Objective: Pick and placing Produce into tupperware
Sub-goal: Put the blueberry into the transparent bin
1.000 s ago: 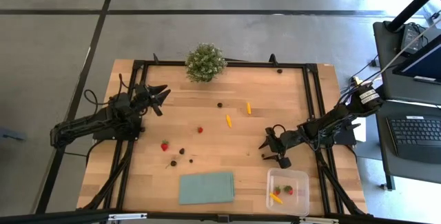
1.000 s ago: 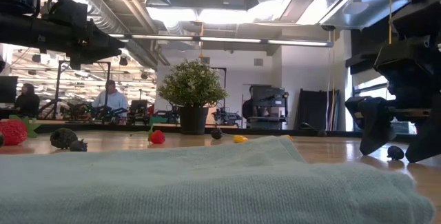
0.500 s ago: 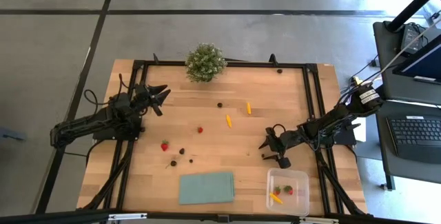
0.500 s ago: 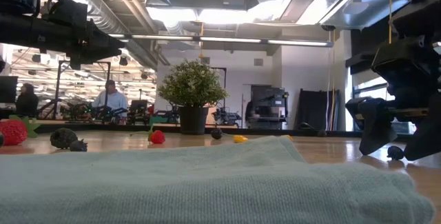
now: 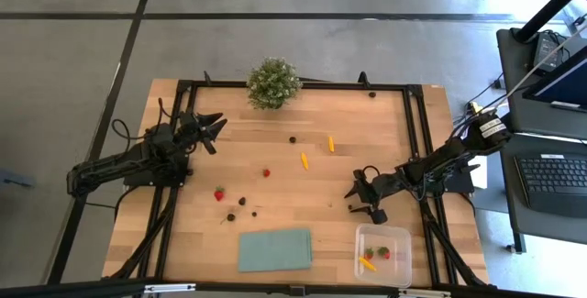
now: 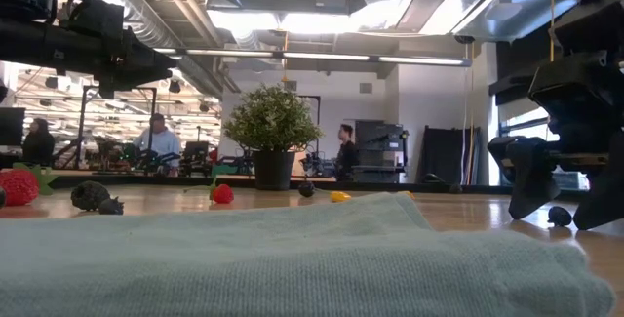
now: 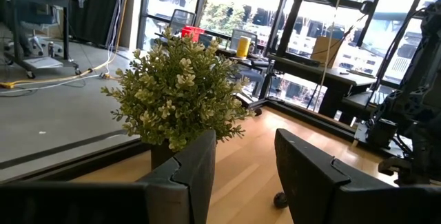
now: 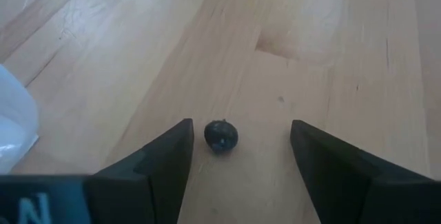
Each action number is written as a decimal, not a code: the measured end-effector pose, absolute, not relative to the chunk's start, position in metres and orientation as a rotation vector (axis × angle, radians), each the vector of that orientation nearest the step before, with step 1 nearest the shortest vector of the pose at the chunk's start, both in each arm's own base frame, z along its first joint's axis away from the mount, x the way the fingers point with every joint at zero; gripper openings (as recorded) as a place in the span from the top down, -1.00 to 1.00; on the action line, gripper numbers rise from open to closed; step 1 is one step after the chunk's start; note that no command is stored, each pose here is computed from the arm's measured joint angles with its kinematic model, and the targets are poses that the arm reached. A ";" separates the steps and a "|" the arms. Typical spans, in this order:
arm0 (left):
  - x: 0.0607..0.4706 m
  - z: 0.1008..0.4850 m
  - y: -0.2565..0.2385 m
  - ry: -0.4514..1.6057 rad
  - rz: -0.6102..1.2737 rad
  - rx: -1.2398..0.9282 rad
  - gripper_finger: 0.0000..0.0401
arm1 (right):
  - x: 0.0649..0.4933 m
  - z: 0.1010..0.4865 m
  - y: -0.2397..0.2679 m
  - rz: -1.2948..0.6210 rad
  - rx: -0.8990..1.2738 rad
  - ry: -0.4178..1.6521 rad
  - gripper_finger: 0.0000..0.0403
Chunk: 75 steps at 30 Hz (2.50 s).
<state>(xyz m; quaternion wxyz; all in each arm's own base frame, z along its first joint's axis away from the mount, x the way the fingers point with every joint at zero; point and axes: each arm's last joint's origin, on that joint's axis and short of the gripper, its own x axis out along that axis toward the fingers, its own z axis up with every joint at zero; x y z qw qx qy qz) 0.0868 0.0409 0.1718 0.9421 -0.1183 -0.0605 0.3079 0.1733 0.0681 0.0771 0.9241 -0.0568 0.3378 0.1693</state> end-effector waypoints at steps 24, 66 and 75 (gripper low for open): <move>0.087 0.172 0.041 -0.124 0.628 -0.241 0.29 | 0.173 0.076 0.068 0.347 -0.118 0.700 -0.22; 0.087 0.172 0.041 -0.123 0.628 -0.241 0.29 | 0.172 0.076 0.068 0.346 -0.114 0.701 0.54; 0.087 0.172 0.041 -0.124 0.628 -0.241 0.29 | 0.172 0.076 0.068 0.346 -0.110 0.698 0.68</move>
